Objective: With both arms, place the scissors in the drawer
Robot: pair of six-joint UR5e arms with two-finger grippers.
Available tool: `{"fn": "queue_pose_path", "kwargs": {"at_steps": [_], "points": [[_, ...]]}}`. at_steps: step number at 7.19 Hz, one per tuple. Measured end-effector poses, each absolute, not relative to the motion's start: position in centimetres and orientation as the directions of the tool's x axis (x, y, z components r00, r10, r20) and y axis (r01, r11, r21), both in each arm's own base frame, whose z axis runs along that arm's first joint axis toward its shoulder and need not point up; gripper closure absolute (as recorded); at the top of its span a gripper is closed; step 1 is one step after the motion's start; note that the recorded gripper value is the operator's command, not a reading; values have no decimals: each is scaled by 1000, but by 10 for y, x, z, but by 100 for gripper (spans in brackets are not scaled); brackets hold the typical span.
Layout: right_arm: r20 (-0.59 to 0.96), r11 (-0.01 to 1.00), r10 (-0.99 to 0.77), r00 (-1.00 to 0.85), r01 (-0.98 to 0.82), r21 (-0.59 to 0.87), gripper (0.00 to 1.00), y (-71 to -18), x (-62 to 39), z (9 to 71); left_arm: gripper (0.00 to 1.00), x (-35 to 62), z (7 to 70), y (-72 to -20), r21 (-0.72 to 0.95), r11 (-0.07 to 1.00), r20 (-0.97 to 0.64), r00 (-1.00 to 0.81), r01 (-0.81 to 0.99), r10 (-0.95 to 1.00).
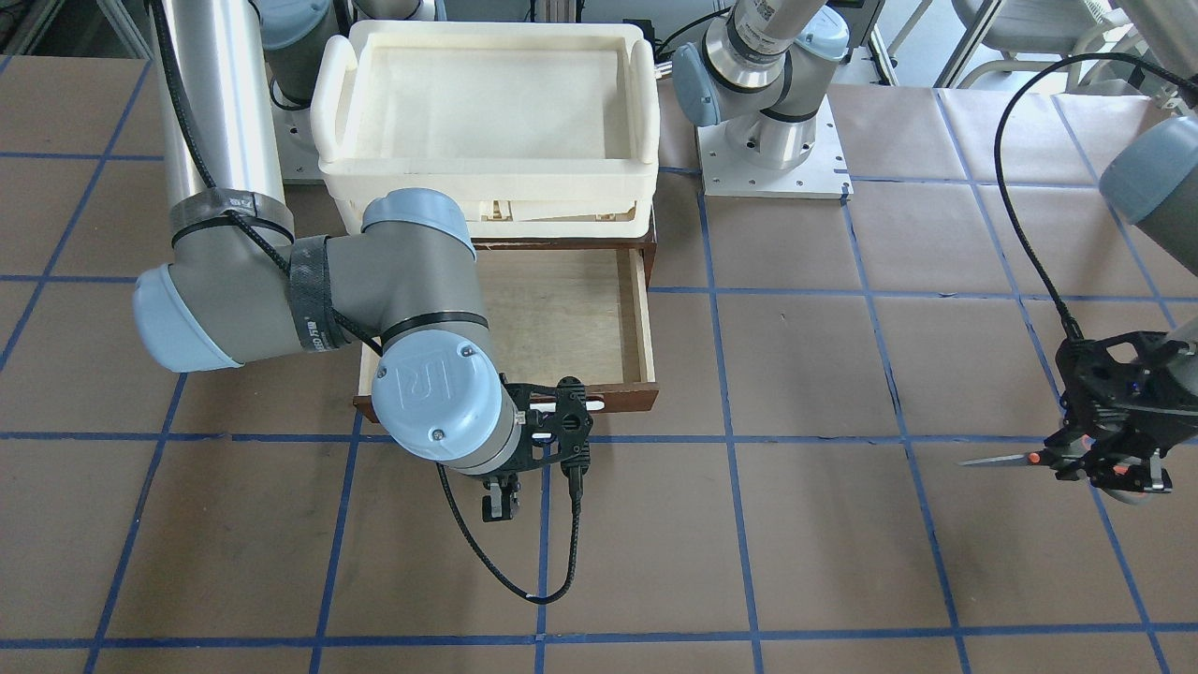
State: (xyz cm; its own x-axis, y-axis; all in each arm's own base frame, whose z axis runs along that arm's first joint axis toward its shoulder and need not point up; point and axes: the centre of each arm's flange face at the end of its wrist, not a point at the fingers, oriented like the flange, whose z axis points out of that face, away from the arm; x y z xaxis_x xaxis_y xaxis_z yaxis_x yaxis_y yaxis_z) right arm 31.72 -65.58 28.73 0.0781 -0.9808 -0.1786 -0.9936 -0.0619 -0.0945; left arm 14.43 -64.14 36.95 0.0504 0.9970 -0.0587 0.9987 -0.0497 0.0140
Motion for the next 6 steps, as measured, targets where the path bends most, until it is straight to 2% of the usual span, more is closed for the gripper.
{"fn": "queue_pose_path", "kwargs": {"at_steps": [2, 6], "points": [[-148, 0, -989, 13, -996, -89, 0, -655, 309, 313, 100, 128, 381, -642, 23, -72, -63, 74, 997, 995], [32, 340, -937, -348, -930, -139, 0, -605, 227, 488, 100, 111, 387, -642, 19, -81, -58, 82, 997, 995]]}}
